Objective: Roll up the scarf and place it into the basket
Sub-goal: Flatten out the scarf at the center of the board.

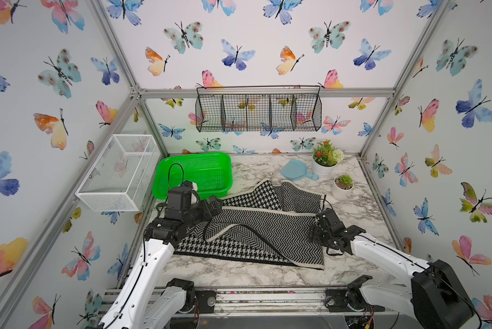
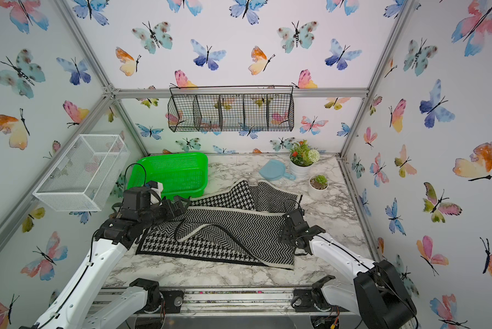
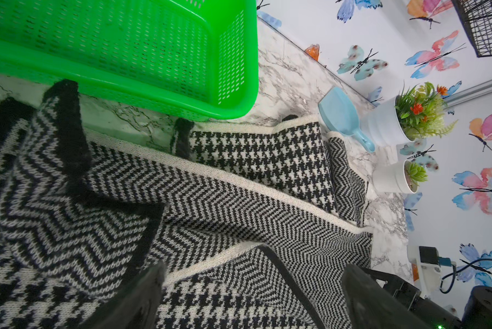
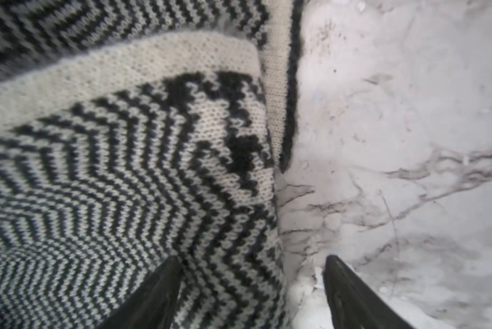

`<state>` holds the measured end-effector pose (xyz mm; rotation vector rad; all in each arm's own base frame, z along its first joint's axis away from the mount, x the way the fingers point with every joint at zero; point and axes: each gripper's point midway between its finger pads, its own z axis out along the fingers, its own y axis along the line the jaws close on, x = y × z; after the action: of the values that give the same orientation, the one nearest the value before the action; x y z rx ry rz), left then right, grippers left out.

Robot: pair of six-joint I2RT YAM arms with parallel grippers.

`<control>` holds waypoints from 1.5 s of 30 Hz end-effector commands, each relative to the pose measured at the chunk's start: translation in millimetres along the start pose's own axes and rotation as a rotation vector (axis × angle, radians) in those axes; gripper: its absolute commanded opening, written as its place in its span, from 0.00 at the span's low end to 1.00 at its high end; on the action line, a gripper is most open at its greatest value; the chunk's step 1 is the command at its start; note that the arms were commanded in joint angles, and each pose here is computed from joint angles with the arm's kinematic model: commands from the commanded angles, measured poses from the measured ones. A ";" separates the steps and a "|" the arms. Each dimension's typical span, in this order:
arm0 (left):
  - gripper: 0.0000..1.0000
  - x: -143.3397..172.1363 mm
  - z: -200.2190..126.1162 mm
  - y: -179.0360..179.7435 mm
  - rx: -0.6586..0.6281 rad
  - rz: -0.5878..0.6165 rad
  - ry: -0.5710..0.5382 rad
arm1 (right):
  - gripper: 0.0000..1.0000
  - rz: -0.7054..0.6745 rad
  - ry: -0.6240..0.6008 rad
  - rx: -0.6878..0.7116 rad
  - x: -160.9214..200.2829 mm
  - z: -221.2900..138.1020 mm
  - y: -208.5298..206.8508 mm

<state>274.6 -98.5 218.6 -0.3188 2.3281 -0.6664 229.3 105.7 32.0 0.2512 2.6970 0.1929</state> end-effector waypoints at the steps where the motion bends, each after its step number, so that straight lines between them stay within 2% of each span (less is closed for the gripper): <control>1: 0.98 0.4 2.8 -1.7 0.014 0.000 -0.010 | 0.74 -0.001 0.006 -0.049 2.0 6.2 7.5; 11: 0.98 10.4 8.5 6.7 -0.004 0.004 0.010 | 0.03 0.024 -0.004 -0.052 3.6 4.5 0.4; 18: 0.98 23.6 15.3 10.6 -0.009 0.006 0.051 | 0.02 0.052 -0.057 -0.099 -15.1 -15.8 -1.8; 23: 0.98 37.9 25.1 21.2 -0.043 0.002 0.093 | 0.02 0.069 -0.118 -0.124 -37.1 -46.7 3.2; 30: 0.98 55.2 48.1 -1.0 0.034 0.000 0.154 | 0.02 0.072 -0.182 -0.136 -57.5 -83.2 5.1; 38: 0.98 87.5 78.9 -31.6 -0.004 0.032 0.249 | 0.02 0.087 -0.300 -0.096 -81.5 -127.7 -6.1; 45: 0.98 114.3 93.6 -18.8 -0.090 0.029 0.291 | 0.02 0.071 -0.353 -0.079 -106.3 -150.4 -5.0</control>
<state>253.4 -200.1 115.0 -0.1787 2.6416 -0.6808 257.0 77.1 200.6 0.3221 2.3382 0.3317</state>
